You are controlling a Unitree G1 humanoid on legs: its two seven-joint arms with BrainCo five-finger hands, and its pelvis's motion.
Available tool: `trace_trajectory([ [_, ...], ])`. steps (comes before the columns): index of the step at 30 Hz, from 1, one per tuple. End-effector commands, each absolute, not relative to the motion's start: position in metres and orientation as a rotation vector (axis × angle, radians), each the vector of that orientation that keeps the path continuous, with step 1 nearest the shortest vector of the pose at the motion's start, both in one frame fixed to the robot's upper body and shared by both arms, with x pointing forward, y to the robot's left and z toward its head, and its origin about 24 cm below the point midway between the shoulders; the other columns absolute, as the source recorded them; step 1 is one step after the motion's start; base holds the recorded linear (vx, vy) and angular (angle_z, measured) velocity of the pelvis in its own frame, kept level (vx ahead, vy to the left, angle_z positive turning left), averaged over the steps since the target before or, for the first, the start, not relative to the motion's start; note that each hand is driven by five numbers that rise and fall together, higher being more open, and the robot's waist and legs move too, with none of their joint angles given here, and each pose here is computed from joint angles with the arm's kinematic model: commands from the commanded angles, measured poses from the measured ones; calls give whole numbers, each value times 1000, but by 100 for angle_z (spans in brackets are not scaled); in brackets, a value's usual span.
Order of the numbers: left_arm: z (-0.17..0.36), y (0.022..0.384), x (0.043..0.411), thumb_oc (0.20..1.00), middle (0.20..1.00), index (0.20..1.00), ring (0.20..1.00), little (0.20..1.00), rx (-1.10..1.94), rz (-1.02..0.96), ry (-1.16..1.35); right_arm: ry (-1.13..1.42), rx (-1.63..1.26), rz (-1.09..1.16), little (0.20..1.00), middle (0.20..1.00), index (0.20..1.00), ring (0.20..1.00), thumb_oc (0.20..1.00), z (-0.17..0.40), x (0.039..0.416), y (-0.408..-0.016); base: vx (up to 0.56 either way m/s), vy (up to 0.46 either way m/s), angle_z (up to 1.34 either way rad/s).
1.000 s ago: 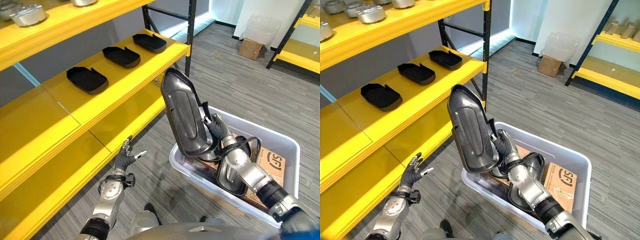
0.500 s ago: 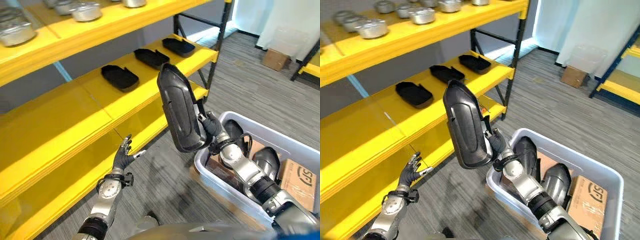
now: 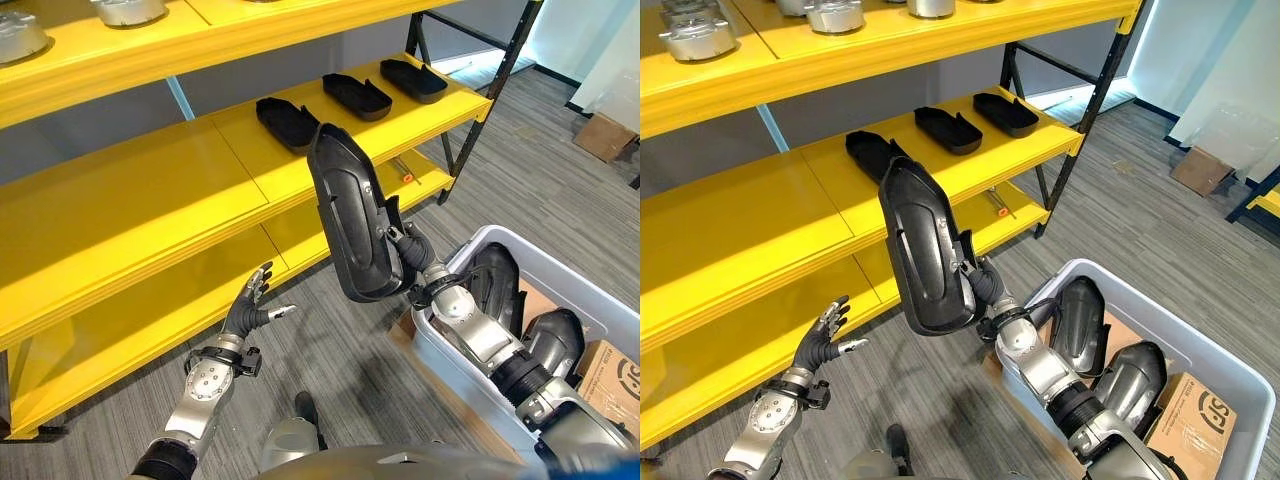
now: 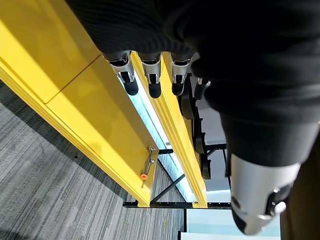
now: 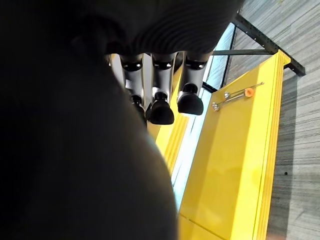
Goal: Move parts from the plastic box to the shelf.
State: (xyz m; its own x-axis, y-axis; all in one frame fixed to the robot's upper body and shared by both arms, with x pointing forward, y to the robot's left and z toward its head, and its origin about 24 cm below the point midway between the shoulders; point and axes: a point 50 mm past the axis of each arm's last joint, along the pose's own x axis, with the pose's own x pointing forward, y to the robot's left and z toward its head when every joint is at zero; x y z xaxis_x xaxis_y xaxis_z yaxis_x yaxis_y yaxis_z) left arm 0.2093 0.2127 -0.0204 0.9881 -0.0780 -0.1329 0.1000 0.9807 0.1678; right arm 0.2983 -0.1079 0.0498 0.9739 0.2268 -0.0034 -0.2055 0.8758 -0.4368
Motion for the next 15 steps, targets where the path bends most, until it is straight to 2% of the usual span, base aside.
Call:
trace_trajectory([
  [1,-5,204,220,1000,1000,1000,1000,1000,152,-127,24,-215,-393,221,200,200,200,200,200,90,312,-96,-43,85,9],
  [6,-9,196,224,1000,1000,1000,1000,1000,134,-131,34,-202,-392,228,200,200,200,200,200,82,305,-105,21,43,61],
  [10,-10,172,234,1000,1000,1000,1000,1000,97,-184,43,-187,-407,216,200,200,200,200,200,75,302,-116,89,-67,41],
  [15,-12,159,236,1000,1000,1000,1000,1000,84,-244,57,-173,-399,200,200,200,200,200,200,70,301,-117,136,-78,21],
])
